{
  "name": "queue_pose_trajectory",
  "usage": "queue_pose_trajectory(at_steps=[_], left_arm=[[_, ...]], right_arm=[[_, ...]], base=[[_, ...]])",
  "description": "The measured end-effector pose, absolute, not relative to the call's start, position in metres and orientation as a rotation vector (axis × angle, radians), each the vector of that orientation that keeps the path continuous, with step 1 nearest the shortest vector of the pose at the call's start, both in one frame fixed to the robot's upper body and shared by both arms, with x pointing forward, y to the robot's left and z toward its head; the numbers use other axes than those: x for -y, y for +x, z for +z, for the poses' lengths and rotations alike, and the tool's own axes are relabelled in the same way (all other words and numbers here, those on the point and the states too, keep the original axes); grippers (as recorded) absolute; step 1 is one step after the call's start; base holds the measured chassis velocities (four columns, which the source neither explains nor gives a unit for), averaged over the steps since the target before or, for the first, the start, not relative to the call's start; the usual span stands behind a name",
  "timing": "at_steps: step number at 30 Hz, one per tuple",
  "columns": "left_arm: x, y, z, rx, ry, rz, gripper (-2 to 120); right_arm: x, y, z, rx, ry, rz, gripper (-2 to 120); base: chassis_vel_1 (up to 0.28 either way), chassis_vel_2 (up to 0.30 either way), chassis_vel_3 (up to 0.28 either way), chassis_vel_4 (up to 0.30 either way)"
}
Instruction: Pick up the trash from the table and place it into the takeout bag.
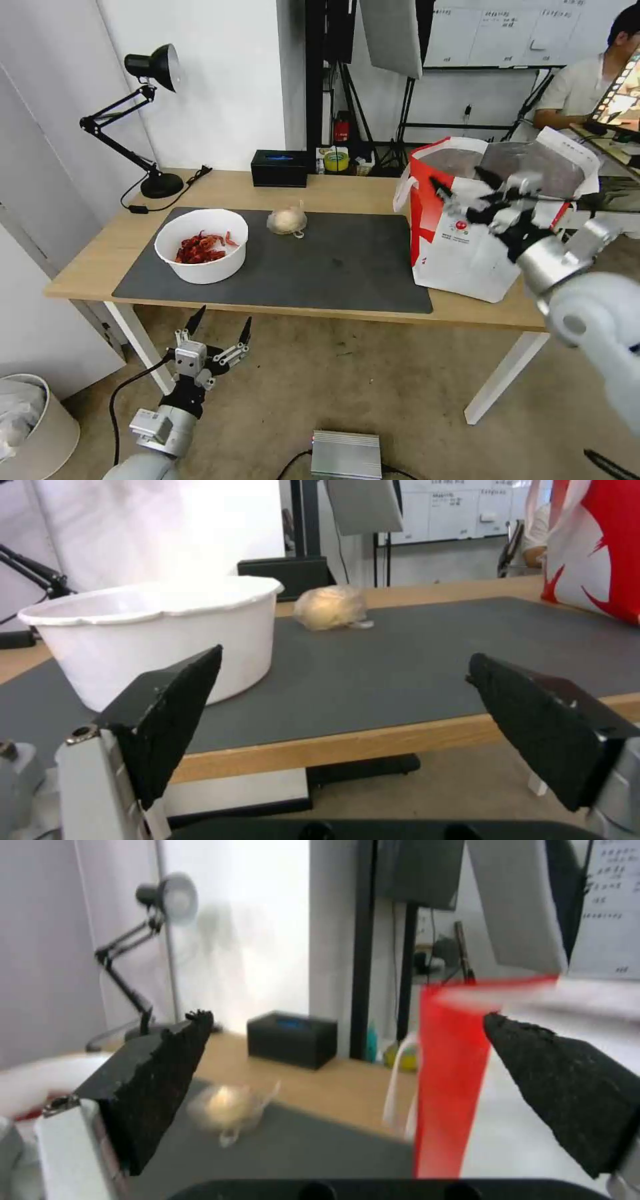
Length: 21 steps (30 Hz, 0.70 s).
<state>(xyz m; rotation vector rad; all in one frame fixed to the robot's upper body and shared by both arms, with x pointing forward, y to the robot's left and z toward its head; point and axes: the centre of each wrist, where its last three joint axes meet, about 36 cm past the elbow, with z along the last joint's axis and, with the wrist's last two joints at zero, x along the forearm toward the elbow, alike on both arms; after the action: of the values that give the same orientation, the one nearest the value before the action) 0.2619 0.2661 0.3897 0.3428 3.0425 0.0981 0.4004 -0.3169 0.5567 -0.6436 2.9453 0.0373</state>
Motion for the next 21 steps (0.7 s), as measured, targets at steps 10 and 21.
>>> queue_pose_trajectory(at_steps=[10, 21], left_arm=[[-0.27, 0.26, 0.389, -3.042, 0.333, 0.107, 100], [-0.271, 0.26, 0.387, -3.048, 0.335, 0.109, 100]], right_arm=[[0.297, 0.358, 0.481, -3.058, -0.593, 0.058, 100], [0.285, 0.323, 0.427, -3.142, -0.518, 0.121, 100]], base=[[0.0, 0.0, 0.0, 0.0], [0.0, 0.0, 0.0, 0.0]])
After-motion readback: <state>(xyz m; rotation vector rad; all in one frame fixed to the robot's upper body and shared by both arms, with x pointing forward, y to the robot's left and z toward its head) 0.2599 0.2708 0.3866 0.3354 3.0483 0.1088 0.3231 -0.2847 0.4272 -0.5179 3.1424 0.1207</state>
